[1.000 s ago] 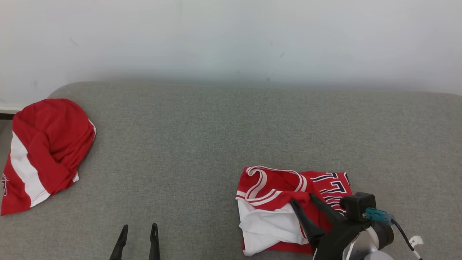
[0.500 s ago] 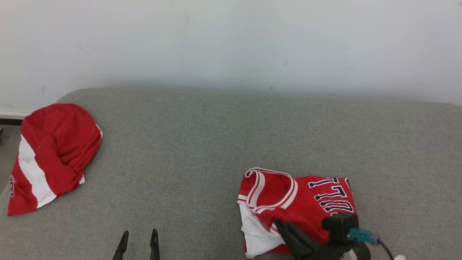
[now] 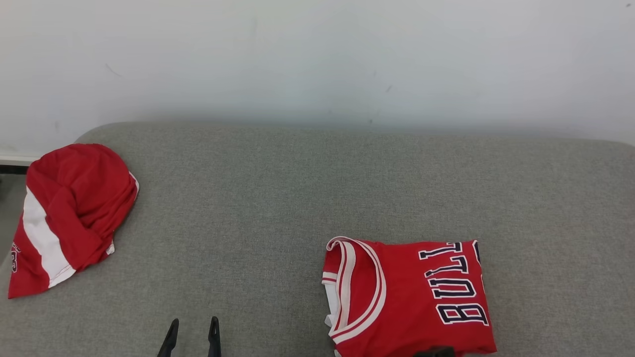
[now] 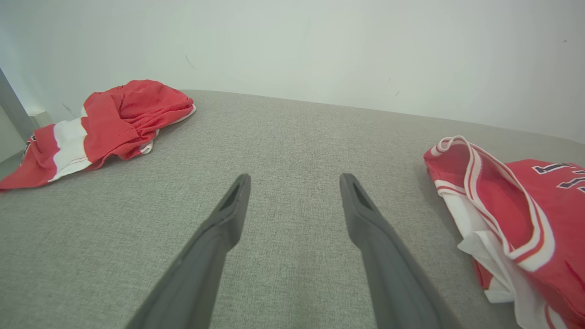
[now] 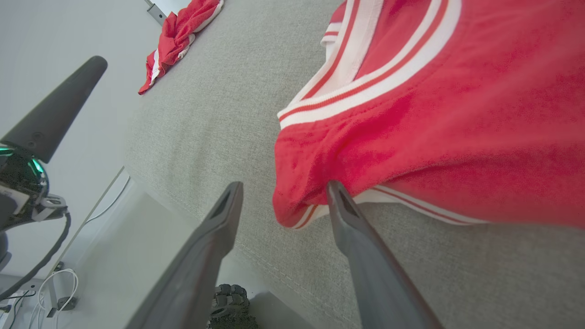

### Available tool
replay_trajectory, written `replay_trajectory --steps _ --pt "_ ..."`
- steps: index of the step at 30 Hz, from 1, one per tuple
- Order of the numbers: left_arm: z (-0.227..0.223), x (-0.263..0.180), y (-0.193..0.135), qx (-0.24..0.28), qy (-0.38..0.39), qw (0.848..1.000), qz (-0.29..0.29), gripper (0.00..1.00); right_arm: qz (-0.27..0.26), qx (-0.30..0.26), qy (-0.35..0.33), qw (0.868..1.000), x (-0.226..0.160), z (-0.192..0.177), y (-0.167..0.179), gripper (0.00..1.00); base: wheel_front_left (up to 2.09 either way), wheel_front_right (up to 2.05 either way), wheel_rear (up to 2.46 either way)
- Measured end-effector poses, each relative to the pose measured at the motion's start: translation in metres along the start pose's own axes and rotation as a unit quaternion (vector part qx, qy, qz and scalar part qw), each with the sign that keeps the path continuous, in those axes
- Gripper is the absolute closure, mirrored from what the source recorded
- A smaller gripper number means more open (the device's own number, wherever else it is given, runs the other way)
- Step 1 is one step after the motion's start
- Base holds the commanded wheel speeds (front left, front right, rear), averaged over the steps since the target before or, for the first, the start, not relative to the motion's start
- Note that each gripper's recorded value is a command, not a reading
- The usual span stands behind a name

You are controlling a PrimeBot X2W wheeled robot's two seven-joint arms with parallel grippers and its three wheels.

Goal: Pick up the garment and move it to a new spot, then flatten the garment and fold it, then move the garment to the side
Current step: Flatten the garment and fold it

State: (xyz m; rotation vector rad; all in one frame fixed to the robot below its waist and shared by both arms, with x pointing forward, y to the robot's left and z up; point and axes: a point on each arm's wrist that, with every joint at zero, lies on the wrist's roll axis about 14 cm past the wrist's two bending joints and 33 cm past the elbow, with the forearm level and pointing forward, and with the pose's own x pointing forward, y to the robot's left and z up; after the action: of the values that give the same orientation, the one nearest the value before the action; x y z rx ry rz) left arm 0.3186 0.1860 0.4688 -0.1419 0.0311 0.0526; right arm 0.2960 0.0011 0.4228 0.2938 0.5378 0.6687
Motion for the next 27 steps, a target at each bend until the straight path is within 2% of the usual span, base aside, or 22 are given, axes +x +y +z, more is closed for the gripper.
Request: replay_trajectory --steps 4,10,15,19,20,27 --pt "0.000 0.000 0.001 0.000 -0.001 1.000 0.001 0.00 -0.005 0.000 -0.023 1.000 -0.001 0.007 -0.003 0.00 0.00 0.00 0.00" --pt "0.001 0.003 -0.001 0.001 -0.002 1.000 -0.002 0.00 -0.024 0.002 -0.133 0.991 -0.012 0.058 -0.018 0.00 0.00 0.00 0.00" --pt "0.002 0.007 -0.005 0.002 -0.003 1.000 -0.010 0.00 -0.075 -0.008 -0.219 0.973 -0.031 0.095 -0.050 0.00 0.00 0.00 0.00" --pt "0.003 0.010 -0.009 0.005 -0.004 1.000 -0.016 0.00 -0.117 -0.032 -0.276 0.953 -0.051 0.119 -0.075 0.00 0.00 0.00 0.00" --pt "0.004 0.012 -0.011 0.005 -0.005 1.000 -0.020 0.00 -0.141 -0.032 -0.297 0.944 -0.061 0.124 -0.088 0.00 0.00 0.00 0.00" --pt "0.008 0.017 -0.016 0.017 -0.012 0.999 -0.027 0.00 -0.214 -0.047 -0.330 0.918 -0.094 0.128 -0.122 0.00 0.00 0.00 0.00"
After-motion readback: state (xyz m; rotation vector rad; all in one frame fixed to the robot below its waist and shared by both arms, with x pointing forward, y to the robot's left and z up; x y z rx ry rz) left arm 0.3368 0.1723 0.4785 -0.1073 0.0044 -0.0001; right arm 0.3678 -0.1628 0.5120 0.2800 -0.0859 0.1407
